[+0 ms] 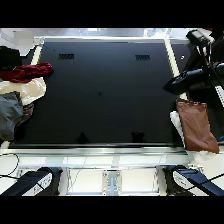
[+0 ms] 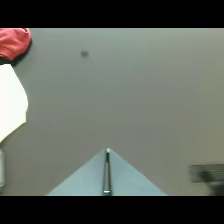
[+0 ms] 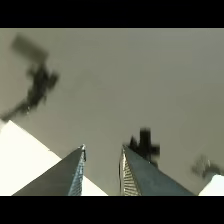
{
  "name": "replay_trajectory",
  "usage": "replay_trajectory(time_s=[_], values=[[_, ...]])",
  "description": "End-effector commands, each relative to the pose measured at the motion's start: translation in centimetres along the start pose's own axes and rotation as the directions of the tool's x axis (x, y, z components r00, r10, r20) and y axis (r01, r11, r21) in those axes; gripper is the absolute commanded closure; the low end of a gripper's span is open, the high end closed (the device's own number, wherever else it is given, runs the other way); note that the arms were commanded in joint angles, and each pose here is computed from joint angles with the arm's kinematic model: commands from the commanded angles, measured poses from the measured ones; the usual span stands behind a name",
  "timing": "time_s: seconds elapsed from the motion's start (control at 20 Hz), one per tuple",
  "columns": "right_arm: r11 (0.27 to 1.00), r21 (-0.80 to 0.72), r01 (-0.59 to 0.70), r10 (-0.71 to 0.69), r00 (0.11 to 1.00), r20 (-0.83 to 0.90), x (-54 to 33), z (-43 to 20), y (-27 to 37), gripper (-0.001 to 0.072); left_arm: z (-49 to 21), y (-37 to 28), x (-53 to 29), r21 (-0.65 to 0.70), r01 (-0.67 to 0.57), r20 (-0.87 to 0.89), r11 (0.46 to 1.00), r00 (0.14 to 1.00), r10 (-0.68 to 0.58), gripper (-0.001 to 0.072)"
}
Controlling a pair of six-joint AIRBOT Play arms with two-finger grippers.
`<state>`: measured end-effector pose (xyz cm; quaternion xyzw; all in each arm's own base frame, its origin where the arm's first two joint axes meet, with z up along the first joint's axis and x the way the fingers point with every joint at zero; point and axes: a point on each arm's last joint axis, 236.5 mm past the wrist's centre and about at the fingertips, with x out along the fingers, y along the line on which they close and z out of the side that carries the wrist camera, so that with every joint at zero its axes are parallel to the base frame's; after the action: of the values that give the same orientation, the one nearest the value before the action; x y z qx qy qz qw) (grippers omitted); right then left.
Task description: Fold the shirts.
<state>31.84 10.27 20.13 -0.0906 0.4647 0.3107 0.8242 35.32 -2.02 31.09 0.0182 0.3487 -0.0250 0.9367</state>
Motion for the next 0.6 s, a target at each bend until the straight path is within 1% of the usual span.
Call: replay_trajectory(time_s=[0.0,0.05,0.15,0.2,0.25,0.35,0.4,0.5,0.55], values=[[0.999,-0.032,0.009,-0.017,0.97,-0.243,-0.7,-5.7,-0.4,0.0437,0.5,5.2,1.2,0.114,-0.219,-0.006,0.969,0.975,0.221,0.021],[0.998,-0.026,0.057,-0.062,0.95,-0.305,-1.2,-7.2,-1.4,0.0436,0.5,7.6,1.1,0.142,-0.317,-0.015,0.938,0.947,0.322,0.0102],[0.985,-0.027,0.171,-0.169,0.917,-0.362,-2.0,-8.6,-4.0,0.0436,-0.8,11.4,0.7,0.155,-0.454,-0.081,0.878,0.879,0.469,0.0123],[0.979,-0.029,0.204,-0.2,0.904,-0.379,-2.3,-9.0,-4.7,0.0437,-2.0,12.6,0.9,0.108,-0.487,-0.144,0.867,0.855,0.498,0.0123],[0.976,-0.03,0.216,-0.211,0.898,-0.385,-2.5,-9.1,-5.0,0.0437,-3.5,13.5,1.6,0.0,-0.513,-0.214,0.858,0.839,0.501,0.0123],[0.976,-0.03,0.214,-0.209,0.899,-0.384,-2.4,-9.1,-4.9,0.0438,-5.0,13.9,4.0,-0.247,-0.516,-0.282,0.82,0.848,0.449,0.0124],[0.977,-0.03,0.213,-0.208,0.9,-0.384,-2.4,-9.1,-4.9,0.0439,-5.3,13.6,5.3,-0.332,-0.492,-0.288,0.805,0.865,0.411,0.0128],[0.976,-0.021,0.216,-0.207,0.9,-0.383,-2.4,-9.1,-4.9,0.045,-4.8,10.6,7.9,-0.458,-0.367,-0.253,0.81,0.927,0.277,0.013],[0.975,-0.005,0.222,-0.207,0.9,-0.384,-2.4,-9.1,-4.9,0.0451,-3.8,7.8,9.0,-0.533,-0.249,-0.207,0.808,0.965,0.161,0.0131]])
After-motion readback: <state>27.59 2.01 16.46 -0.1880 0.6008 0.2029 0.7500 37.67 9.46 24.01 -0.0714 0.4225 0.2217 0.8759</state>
